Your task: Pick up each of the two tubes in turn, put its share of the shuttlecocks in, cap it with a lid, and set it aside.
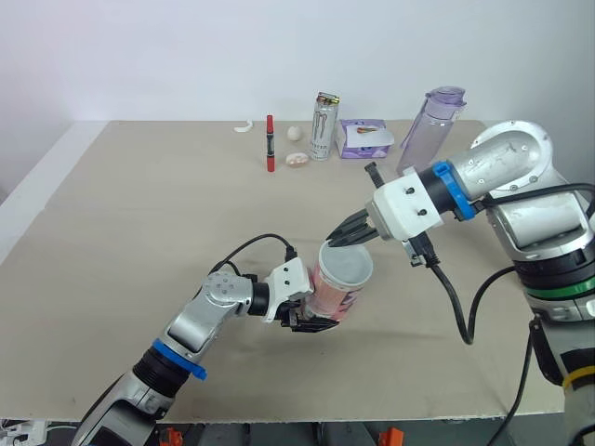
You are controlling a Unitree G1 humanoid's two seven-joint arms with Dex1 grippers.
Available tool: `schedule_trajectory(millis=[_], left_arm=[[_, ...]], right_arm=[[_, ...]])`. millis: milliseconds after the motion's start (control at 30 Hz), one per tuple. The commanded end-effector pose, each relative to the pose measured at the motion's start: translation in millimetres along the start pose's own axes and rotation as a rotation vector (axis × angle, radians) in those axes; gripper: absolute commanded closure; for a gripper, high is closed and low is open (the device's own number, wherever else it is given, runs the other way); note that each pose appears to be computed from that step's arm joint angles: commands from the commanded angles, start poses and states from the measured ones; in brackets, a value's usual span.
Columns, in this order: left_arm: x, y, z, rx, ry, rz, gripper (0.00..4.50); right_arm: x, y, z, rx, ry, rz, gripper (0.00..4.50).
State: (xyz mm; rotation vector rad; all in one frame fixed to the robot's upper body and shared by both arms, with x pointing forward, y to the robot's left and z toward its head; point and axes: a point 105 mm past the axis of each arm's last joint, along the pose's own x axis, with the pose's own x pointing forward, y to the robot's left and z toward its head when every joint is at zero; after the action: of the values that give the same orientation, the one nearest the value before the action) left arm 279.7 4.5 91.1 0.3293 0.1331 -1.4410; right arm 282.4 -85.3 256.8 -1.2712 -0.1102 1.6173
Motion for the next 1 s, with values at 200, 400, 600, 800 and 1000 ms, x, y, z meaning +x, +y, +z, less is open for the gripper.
schedule_trajectory(millis=[200, 400, 600, 800, 1000], left_arm=[[-7, 0, -38, -0.066, 0.142, 0.033, 1.04], [-7, 0, -38, -0.070, 0.141, 0.035, 1.04], [-8, 0, -39, -0.072, 0.144, 0.038, 1.04], [-9, 1, -39, -0.074, 0.146, 0.042, 1.04], [-9, 2, -39, -0.075, 0.144, 0.046, 1.04]], right_arm=[[-5, 3, 2, -0.039, 0.023, 0.028, 4.46], [-2, 5, 1, -0.038, 0.018, 0.036, 4.46], [-1, 5, 0, -0.044, 0.017, 0.029, 3.73], [-10, -8, 3, -0.045, 0.007, -0.049, 2.73], [-32, -22, 14, 0.038, -0.057, -0.153, 2.73]])
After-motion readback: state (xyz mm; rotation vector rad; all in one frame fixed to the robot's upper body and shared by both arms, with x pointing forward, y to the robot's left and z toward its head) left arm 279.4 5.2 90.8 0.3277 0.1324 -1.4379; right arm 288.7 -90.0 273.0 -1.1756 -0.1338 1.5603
